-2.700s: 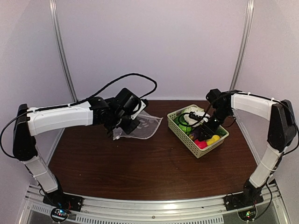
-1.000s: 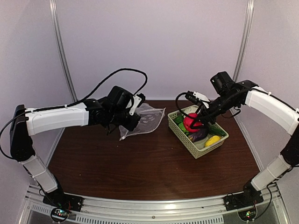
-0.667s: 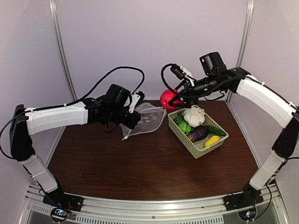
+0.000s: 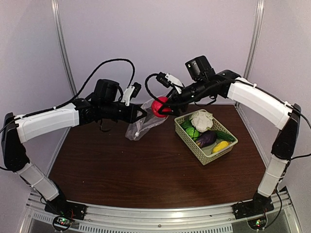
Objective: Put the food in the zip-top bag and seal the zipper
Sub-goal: Place the fake fruit in the zipper food storage bag.
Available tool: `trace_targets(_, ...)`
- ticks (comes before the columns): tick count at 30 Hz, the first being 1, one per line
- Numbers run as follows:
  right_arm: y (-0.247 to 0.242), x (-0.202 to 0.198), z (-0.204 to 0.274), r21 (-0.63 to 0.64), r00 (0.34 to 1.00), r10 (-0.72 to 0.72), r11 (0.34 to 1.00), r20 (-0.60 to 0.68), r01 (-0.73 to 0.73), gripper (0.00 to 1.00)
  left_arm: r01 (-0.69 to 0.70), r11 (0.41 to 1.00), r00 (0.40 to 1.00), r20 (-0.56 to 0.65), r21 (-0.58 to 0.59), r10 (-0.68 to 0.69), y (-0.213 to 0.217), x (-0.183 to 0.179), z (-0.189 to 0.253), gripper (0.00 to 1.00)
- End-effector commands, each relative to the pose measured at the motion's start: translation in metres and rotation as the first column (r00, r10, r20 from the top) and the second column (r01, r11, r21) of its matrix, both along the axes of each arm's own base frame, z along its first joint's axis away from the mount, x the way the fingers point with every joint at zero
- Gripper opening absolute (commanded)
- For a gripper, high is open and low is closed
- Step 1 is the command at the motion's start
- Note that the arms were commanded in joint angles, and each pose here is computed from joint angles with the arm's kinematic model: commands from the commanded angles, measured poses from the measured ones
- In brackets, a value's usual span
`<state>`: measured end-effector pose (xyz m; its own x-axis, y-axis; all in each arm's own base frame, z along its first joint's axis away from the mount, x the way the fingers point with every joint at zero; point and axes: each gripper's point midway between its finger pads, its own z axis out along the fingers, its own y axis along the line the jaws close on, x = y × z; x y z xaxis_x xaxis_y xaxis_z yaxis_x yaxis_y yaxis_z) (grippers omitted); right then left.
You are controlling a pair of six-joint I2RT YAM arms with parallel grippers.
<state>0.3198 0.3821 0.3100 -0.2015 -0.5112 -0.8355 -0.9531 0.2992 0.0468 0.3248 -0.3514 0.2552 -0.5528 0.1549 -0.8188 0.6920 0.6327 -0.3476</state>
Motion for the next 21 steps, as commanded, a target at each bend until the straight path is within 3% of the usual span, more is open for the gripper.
trace_targets(1, -0.003, 0.029, -0.004, -0.049, 0.988, -0.143, 0.988, 0.057, 0.146, 0.68, 0.055, 0.995, 0.998, 0.028, -0.081, -0.053, -0.006, -0.008, 0.018, 0.00)
trace_targets(7, 0.009, 0.034, -0.021, -0.107, 0.985, -0.161, 0.980, 0.062, 0.166, 0.70, 0.055, 0.995, 0.998, 0.030, -0.089, -0.052, -0.006, -0.009, 0.018, 0.00)
trace_targets(9, 0.012, 0.034, -0.022, -0.113, 0.985, -0.160, 0.980, 0.064, 0.166, 0.74, 0.041, 0.994, 0.999, 0.034, -0.098, -0.037, -0.003, -0.007, 0.019, 0.00)
trace_targets(12, 0.013, 0.036, -0.018, -0.105, 0.982, -0.175, 0.978, 0.069, 0.181, 0.88, 0.012, 0.994, 0.999, 0.033, -0.106, -0.009, 0.003, -0.003, 0.019, 0.00)
trace_targets(17, 0.011, 0.029, -0.010, -0.091, 0.985, -0.157, 0.982, 0.068, 0.163, 0.99, -0.048, 0.995, 0.998, 0.033, -0.083, 0.051, 0.014, 0.007, 0.016, 0.00)
trace_targets(21, 0.009, 0.014, 0.001, -0.073, 0.993, -0.105, 0.991, 0.053, 0.109, 1.00, -0.079, 0.995, 0.996, 0.026, -0.061, 0.081, 0.021, 0.014, 0.010, 0.00)
